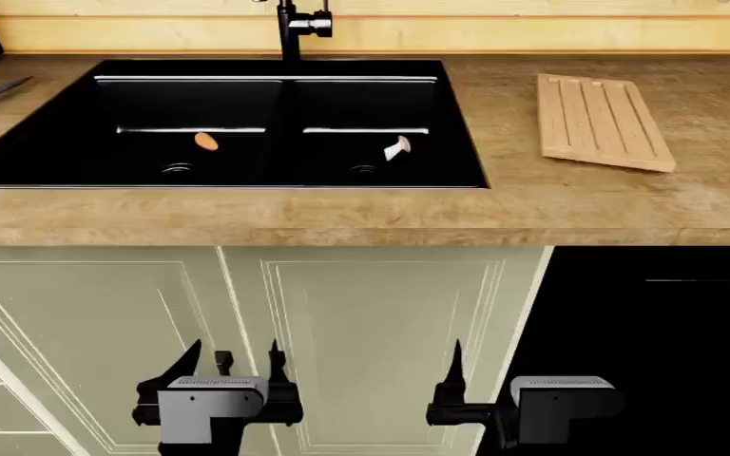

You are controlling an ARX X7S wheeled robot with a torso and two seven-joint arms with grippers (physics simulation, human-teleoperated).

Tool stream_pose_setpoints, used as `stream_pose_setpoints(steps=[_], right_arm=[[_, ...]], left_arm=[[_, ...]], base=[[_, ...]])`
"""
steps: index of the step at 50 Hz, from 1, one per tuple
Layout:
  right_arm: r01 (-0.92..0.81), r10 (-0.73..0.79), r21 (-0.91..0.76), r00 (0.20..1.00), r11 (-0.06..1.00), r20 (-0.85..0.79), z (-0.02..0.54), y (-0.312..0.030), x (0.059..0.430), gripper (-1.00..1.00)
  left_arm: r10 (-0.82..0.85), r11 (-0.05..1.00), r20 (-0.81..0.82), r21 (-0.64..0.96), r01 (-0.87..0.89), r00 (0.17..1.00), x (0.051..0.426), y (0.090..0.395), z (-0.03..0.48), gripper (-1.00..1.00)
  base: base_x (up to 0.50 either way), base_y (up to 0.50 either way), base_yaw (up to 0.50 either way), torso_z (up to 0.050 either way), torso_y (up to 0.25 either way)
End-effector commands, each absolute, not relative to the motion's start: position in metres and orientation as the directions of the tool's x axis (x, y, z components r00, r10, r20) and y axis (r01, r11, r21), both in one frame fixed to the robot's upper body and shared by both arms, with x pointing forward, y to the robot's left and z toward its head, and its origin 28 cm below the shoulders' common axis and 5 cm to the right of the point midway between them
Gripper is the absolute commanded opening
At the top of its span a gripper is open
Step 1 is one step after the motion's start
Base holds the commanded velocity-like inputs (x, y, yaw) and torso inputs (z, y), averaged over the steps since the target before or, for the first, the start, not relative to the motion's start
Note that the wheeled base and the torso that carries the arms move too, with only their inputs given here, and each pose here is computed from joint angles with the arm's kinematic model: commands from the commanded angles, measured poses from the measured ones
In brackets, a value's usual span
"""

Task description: Pick the vegetables from the sink and place them on the cutting board.

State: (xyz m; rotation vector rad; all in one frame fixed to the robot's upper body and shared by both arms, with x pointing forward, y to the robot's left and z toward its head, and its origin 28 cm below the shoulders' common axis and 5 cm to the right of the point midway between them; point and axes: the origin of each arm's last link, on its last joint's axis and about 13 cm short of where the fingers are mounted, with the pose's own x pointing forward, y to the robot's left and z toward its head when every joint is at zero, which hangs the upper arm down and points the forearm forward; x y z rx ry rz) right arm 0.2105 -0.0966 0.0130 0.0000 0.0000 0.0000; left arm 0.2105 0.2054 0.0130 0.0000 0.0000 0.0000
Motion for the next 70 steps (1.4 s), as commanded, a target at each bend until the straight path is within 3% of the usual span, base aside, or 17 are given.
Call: stream_pose_setpoints(steps=[1,9,17,23,37,63,70], right_arm=[[-0.006,0.006,0.011,1.0,1.0,0.0,0.013,-0.096,0.21,1.0],[-0.026,0.026,0.029,1.0,0.999,0.014,0.022,-0.097,0.209,1.0],[-0.056,0.051,0.018,0.975,0.998,0.218,0.129,-0.104,0.212,1.0],[-0.096,0.084,0.022,0.945,0.995,0.316,0.172,-0.109,0.204,1.0],[-0.136,0.121,0.031,0.947,0.99,0.296,0.165,-0.108,0.207,1.0],[-0.082,0.076,0.008,0.954,0.997,0.29,0.167,-0.106,0.207,1.0],[-0.086,0.088,-0.019,0.97,0.996,0.228,0.188,-0.116,0.243,1.0]], left_arm=[[0.003,1.0,-0.012,0.001,-0.003,1.0,0.211,0.206,0.011,1.0],[-0.108,0.994,0.068,-0.007,0.109,0.992,0.202,0.208,0.036,1.0],[-0.119,0.991,0.33,-0.012,0.13,0.936,0.225,0.213,0.139,1.0],[-0.071,0.997,0.478,0.02,0.07,0.876,0.228,0.218,0.188,1.0],[-0.091,0.996,0.477,0.047,0.079,0.874,0.225,0.215,0.189,1.0],[-0.117,0.993,0.445,0.052,0.104,0.888,0.223,0.211,0.191,1.0],[-0.054,0.996,0.377,0.091,0.021,0.925,0.258,0.214,0.207,1.0]], base=[[0.0,0.0,0.0,0.0,0.0],[0.0,0.0,0.0,0.022,0.0],[0.0,0.0,0.0,0.05,0.0],[0.0,0.0,0.0,0.05,0.0],[0.03,0.11,0.0,0.05,0.0],[0.22,0.48,0.0,0.0,0.0],[0.5,0.08,0.0,0.0,0.0]])
